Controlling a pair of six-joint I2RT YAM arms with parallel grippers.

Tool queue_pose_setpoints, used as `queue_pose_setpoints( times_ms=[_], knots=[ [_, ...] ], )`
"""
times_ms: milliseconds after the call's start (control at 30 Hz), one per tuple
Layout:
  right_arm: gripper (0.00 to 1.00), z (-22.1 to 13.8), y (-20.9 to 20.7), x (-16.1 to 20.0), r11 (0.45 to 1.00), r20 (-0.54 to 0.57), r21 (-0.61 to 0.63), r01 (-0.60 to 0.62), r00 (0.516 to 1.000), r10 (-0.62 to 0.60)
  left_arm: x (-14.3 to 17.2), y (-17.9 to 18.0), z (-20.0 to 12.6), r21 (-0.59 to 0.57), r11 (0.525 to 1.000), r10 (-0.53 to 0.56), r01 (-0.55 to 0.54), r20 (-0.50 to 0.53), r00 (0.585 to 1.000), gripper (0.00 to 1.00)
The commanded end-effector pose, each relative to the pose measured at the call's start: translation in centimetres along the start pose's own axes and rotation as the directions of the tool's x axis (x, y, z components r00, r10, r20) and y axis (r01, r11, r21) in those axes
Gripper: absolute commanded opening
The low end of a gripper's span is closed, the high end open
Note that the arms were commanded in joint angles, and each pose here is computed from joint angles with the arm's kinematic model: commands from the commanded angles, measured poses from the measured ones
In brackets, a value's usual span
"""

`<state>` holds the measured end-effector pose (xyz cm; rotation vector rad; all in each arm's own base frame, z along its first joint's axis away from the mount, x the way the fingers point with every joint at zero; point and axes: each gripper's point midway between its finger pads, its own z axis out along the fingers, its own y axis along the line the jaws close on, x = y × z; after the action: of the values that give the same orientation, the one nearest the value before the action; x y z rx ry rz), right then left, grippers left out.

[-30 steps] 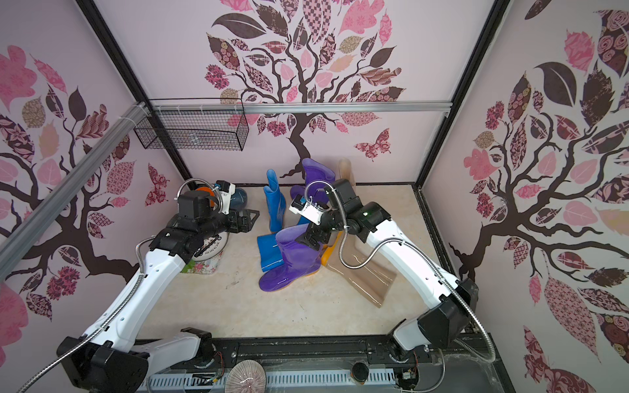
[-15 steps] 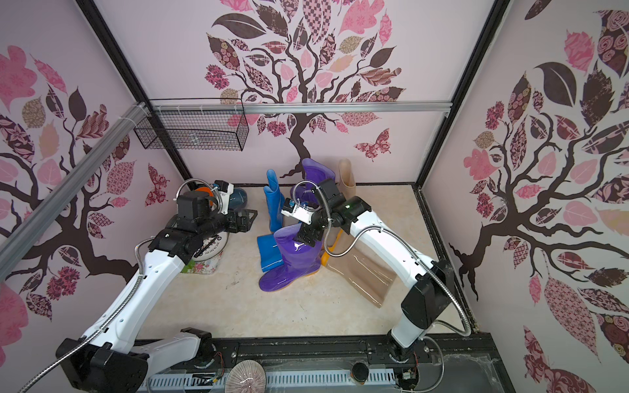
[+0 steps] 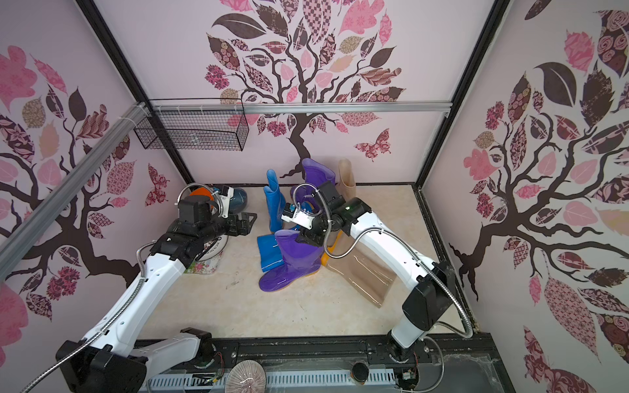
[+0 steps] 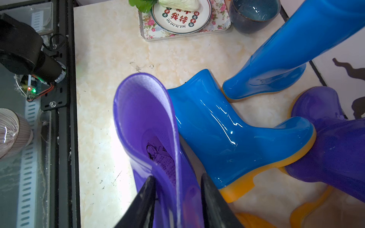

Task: Match and arrange rain boots in pairs
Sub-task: Pick up the rain boot at the center of the board.

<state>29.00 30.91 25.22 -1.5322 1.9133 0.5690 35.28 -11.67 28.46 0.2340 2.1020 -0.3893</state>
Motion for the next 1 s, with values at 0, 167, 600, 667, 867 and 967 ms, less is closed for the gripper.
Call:
queue_pose_setpoints(
  times_ms=[0,167,600,667,867,967],
  knots=[
    [0.29,-1.0,1.4,-0.2,1.0,0.018,-0.022,0.009,1.0,-0.009,0.0,0.0,-0.2,0.002,1.0,0.002,-0.002,0.028,1.0,0.96],
    [0.08,-2.5,2.1,-1.4,0.999,0.085,-0.017,0.047,0.995,-0.046,-0.1,0.0,-0.4,-0.001,1.0,-0.009,0.009,0.044,0.999,0.96],
    [0.0,-9.7,3.8,-7.0,0.994,0.337,0.063,0.087,0.936,-0.103,-2.0,-0.2,-1.9,-0.004,0.999,-0.043,0.044,0.117,0.992,0.95],
    [0.0,-10.9,3.1,-7.8,0.993,0.349,0.106,0.053,0.933,-0.087,-2.5,-0.2,-2.4,-0.004,0.999,-0.049,0.05,0.135,0.99,0.95],
    [0.0,-14.7,-0.2,-9.2,0.952,0.413,0.281,-0.122,0.911,-0.005,-3.4,-0.7,-3.3,0.016,0.998,-0.07,0.069,0.167,0.983,0.95],
    [0.0,-16.5,-1.0,-9.4,0.94,0.462,0.275,-0.202,0.885,0.055,-3.7,-0.8,-3.6,0.021,0.997,-0.079,0.076,0.177,0.981,0.95]
  ],
)
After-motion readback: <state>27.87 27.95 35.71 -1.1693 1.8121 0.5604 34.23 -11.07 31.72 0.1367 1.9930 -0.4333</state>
